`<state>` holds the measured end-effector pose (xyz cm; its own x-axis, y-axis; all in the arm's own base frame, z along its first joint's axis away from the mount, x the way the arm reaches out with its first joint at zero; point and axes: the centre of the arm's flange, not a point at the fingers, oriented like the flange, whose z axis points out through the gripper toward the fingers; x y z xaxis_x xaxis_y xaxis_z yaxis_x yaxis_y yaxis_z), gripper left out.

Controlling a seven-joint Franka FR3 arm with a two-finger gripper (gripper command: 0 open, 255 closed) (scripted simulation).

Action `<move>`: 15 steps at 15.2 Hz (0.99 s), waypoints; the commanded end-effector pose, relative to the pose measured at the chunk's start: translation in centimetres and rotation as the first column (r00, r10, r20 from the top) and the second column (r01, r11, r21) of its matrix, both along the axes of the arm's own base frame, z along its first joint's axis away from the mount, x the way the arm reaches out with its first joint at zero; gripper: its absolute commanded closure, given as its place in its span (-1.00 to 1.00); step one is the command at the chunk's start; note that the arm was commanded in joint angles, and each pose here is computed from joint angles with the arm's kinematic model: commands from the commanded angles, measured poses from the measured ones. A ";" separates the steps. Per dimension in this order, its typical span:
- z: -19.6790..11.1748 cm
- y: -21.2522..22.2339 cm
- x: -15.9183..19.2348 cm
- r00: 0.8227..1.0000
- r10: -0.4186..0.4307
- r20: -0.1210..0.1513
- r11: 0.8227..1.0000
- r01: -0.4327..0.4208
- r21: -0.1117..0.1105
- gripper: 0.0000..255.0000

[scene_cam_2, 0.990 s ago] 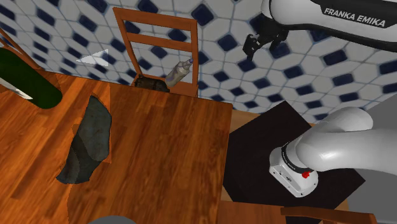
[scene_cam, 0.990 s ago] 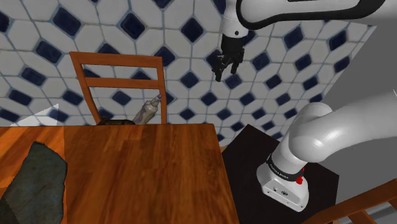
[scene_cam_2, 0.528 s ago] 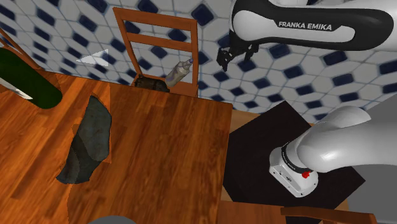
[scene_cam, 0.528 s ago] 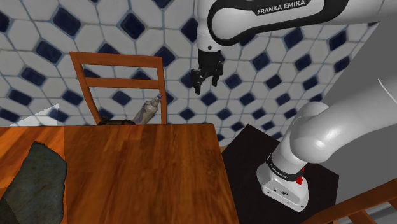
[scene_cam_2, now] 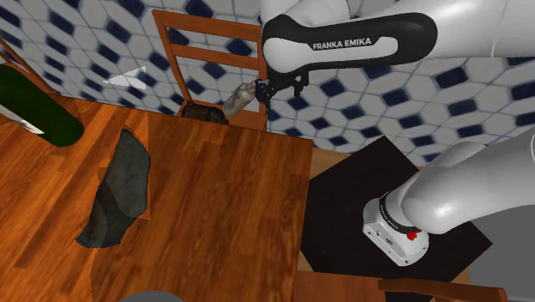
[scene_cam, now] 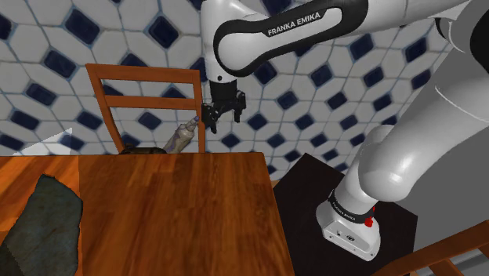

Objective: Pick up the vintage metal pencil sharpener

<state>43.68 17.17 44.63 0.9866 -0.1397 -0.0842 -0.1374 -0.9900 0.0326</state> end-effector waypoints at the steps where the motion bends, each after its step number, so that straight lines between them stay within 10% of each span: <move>1: -1.0 2.0 0.9 1.000 -0.003 -0.012 1.000 0.003 0.005 -1.00; 15: -9.3 16.7 8.5 0.996 -0.015 -0.092 0.999 0.019 0.039 -1.00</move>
<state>52.21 32.26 36.17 0.9727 -0.1644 -0.1635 -0.1653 -0.9862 0.0084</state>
